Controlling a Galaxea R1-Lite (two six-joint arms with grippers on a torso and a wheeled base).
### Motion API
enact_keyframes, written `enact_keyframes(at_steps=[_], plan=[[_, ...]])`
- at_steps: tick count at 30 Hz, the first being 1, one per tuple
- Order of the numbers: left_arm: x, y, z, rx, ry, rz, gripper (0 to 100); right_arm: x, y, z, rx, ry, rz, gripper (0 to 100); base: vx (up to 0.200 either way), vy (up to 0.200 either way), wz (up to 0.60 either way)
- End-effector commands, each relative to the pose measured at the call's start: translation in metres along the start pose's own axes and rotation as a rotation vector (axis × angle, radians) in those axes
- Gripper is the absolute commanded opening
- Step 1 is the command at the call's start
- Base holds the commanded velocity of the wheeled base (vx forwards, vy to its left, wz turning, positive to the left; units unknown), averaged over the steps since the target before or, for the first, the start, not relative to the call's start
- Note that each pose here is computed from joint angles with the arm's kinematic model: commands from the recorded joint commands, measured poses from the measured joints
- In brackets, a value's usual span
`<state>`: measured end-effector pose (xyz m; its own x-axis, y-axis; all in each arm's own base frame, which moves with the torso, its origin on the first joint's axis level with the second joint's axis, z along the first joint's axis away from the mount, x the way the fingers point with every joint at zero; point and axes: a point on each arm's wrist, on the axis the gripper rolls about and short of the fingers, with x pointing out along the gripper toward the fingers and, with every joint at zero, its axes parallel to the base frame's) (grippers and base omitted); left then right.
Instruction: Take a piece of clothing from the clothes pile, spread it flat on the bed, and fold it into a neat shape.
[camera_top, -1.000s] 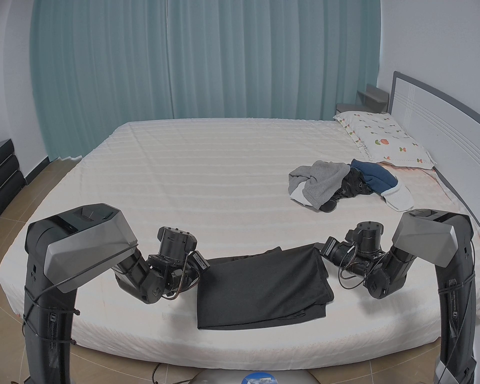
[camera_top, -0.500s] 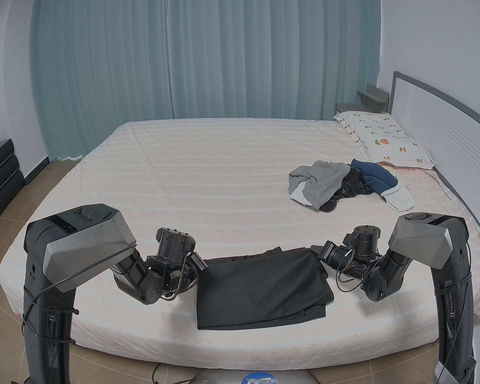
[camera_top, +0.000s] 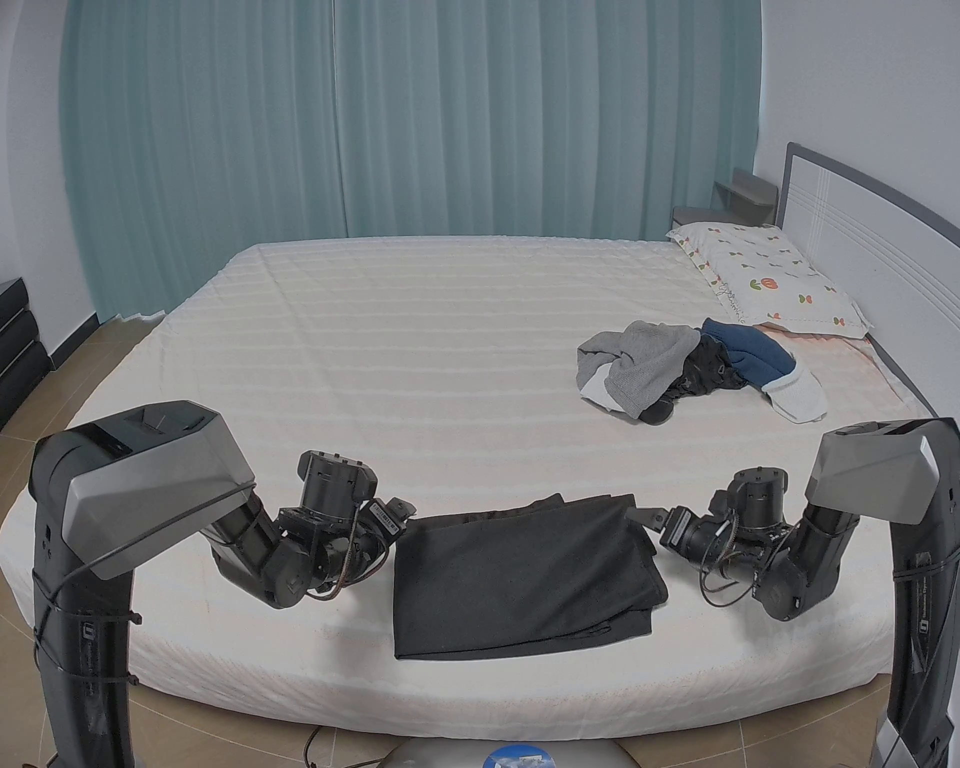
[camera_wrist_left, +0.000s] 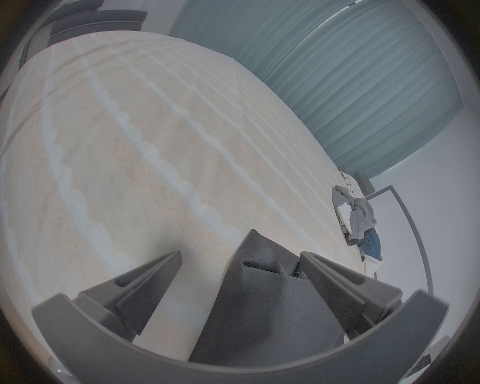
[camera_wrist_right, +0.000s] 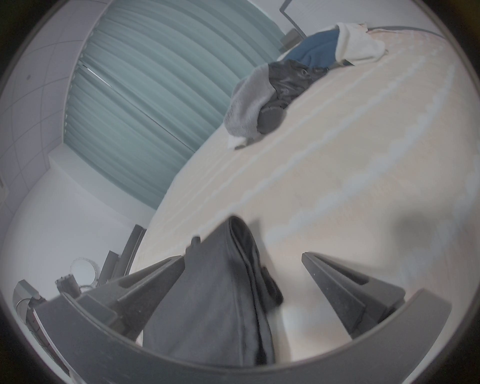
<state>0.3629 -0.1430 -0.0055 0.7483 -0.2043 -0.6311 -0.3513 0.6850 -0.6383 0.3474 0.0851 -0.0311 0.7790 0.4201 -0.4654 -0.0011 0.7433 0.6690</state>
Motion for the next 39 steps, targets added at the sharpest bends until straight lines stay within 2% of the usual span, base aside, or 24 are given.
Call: enact_keyframes(at_steps=[1,4,12,13,18,20,36,37,39], plan=[[-0.018,0.018,0.006,-0.029,-0.005,0.001,100,-0.04,0.017,-0.018,-0.022,0.109,0.025,100,0.0,0.0,0.0],[-0.016,0.021,0.01,-0.033,-0.011,0.003,100,-0.041,0.022,-0.028,-0.039,0.168,0.008,100,0.0,0.0,0.0],[-0.016,0.021,0.011,-0.031,-0.012,0.004,100,-0.039,0.017,-0.027,-0.034,0.173,-0.013,100,0.0,0.0,0.0],[-0.016,0.021,0.011,-0.028,-0.012,0.004,100,-0.038,0.015,-0.028,-0.046,0.178,-0.017,0,0.0,0.0,0.0],[-0.016,0.021,0.011,-0.024,-0.014,0.003,100,-0.043,0.015,-0.031,-0.083,0.212,-0.041,0,0.0,0.0,0.0],[-0.016,0.02,0.013,-0.024,-0.018,-0.001,100,-0.051,0.016,-0.031,-0.126,0.259,-0.083,0,0.0,0.0,0.0],[-0.015,0.018,0.013,-0.021,-0.02,-0.004,100,-0.054,0.016,-0.029,-0.136,0.262,-0.091,0,0.0,0.0,0.0],[-0.016,0.018,0.014,-0.021,-0.02,-0.005,100,-0.055,0.016,-0.029,-0.141,0.264,-0.091,100,0.0,0.0,0.0],[-0.016,0.018,0.013,-0.021,-0.018,-0.005,100,-0.055,0.017,-0.029,-0.144,0.263,-0.09,100,0.0,0.0,0.0]])
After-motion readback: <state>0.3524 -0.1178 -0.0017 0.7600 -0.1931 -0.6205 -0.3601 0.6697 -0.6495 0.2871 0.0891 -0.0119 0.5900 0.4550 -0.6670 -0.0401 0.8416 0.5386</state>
